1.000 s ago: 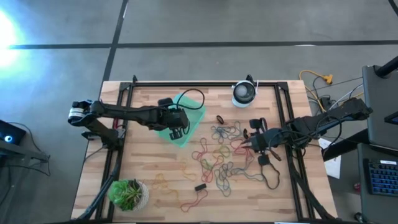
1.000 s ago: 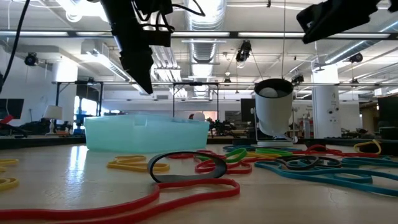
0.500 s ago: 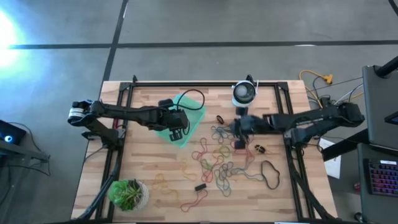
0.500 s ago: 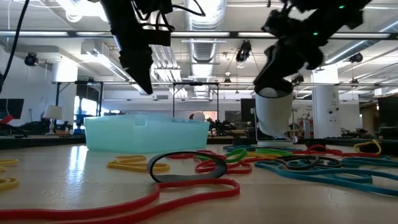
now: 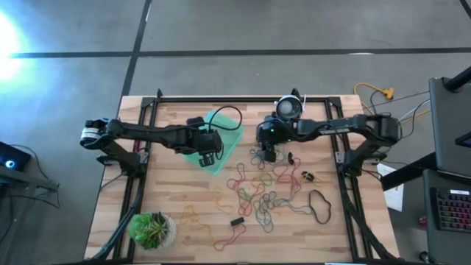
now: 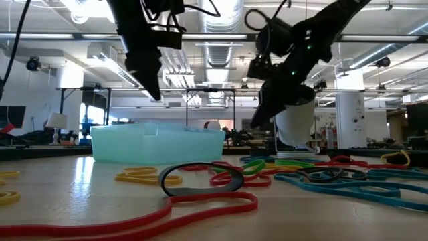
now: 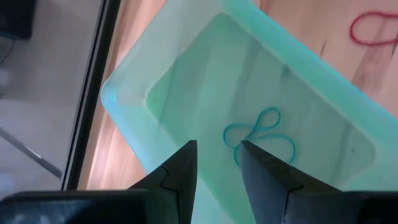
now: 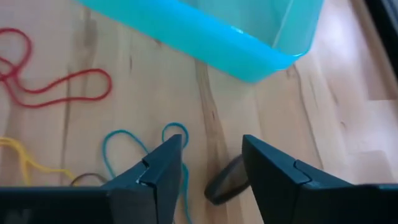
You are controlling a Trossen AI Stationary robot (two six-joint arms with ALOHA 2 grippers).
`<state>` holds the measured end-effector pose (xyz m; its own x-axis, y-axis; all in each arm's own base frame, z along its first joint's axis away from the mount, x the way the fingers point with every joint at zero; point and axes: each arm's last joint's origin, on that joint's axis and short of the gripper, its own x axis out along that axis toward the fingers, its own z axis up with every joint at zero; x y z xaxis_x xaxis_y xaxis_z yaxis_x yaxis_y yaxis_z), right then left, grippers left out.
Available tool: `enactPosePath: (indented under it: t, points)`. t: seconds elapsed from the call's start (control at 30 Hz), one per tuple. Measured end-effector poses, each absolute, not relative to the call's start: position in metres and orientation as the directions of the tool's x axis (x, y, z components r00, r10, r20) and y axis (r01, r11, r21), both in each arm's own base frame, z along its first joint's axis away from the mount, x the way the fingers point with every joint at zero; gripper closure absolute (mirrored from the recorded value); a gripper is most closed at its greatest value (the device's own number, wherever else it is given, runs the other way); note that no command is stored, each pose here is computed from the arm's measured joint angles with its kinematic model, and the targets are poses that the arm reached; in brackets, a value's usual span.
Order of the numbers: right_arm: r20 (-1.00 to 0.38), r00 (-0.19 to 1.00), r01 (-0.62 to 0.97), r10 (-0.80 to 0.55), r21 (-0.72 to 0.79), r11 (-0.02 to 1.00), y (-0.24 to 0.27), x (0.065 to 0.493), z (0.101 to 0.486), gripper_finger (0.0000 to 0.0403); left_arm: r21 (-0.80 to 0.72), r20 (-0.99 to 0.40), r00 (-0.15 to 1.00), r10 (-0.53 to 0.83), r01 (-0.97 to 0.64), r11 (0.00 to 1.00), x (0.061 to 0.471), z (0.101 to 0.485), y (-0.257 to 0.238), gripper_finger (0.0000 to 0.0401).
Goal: Pick and place rubber bands into bin
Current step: Put the black rubber band into the green bin
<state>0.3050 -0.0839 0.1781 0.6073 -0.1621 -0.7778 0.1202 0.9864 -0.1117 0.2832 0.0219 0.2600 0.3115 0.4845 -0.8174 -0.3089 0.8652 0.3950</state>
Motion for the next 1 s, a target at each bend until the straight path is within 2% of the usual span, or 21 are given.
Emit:
enactPosePath:
  t: [0.23,0.47,1.0]
  points:
    - [-0.837,0.523,0.139,-0.157,-0.098,0.985,-0.097,0.322,0.163,0.0236,0.397,-0.823,0.307,0.479,-0.293,0.870,0.279,0.262,0.017,0.0296]
    - [-0.889,0.423,0.256,-0.175,-0.068,0.964,-0.110,0.322,0.154,0.0246,0.389,-0.813,0.337,0.474,-0.292,0.874,0.275,0.269,0.013,0.0296]
    - [-0.906,0.390,0.270,-0.165,-0.059,0.961,-0.110,0.315,0.142,0.0276,0.360,-0.793,0.384,0.473,-0.332,0.872,0.269,0.283,0.011,0.0296]
